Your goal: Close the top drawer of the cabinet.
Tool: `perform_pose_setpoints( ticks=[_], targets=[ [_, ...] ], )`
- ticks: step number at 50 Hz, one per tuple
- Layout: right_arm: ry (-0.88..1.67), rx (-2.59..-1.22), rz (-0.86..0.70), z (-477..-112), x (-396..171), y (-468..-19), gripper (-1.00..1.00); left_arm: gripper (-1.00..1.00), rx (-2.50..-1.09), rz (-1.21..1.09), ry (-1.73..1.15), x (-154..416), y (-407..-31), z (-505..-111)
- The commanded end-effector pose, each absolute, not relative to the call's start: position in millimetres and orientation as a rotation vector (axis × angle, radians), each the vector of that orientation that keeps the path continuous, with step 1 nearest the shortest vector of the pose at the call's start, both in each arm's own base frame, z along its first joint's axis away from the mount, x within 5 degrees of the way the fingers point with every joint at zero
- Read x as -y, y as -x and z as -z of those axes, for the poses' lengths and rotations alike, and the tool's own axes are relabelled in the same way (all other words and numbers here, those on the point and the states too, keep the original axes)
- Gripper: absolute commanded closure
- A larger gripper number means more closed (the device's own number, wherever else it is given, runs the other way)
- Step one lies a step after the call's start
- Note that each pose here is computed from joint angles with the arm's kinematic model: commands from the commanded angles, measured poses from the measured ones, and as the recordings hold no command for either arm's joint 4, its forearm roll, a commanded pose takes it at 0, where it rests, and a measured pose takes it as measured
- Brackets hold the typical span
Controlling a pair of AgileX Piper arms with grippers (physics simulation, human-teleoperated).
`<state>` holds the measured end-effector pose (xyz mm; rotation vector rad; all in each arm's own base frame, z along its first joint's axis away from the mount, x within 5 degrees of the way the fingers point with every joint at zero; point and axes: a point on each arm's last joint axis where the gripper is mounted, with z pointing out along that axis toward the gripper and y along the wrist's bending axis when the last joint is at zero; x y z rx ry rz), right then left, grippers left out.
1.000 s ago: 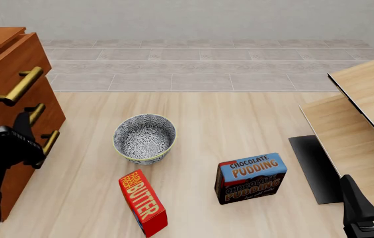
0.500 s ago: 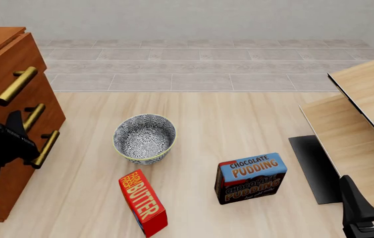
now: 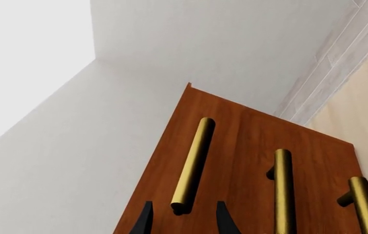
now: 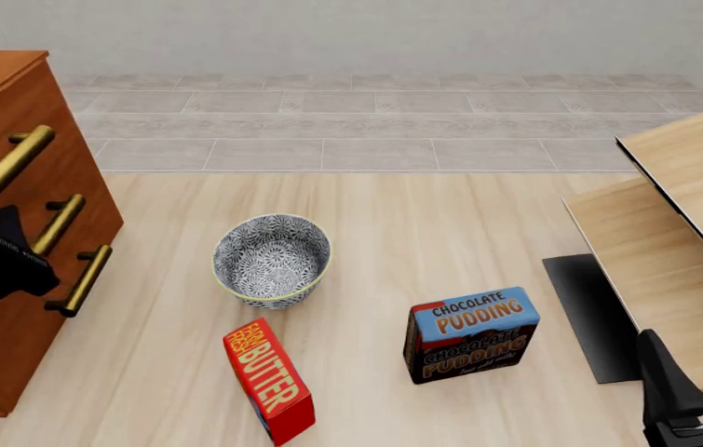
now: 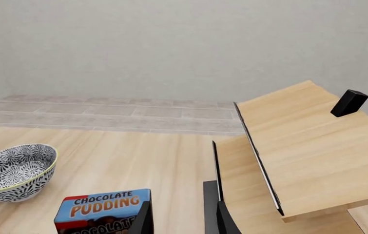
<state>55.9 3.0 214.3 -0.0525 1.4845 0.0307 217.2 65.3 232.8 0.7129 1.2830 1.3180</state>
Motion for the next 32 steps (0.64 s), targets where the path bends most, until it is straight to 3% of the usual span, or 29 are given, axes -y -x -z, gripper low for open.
perform_pose_setpoints(
  ticks=[1, 32],
  targets=[
    [0.055, -1.487, -0.028, -213.3, -3.0, -56.0, -1.0, -1.0, -1.303, -1.391, -0.632, -84.8, -214.9, -238.4],
    [0.052, -1.493, -0.036, -212.4, -3.2, -56.1, -1.0, -1.0, -1.368, -1.466, -0.553, -113.2, -211.0, -237.0]
  ],
)
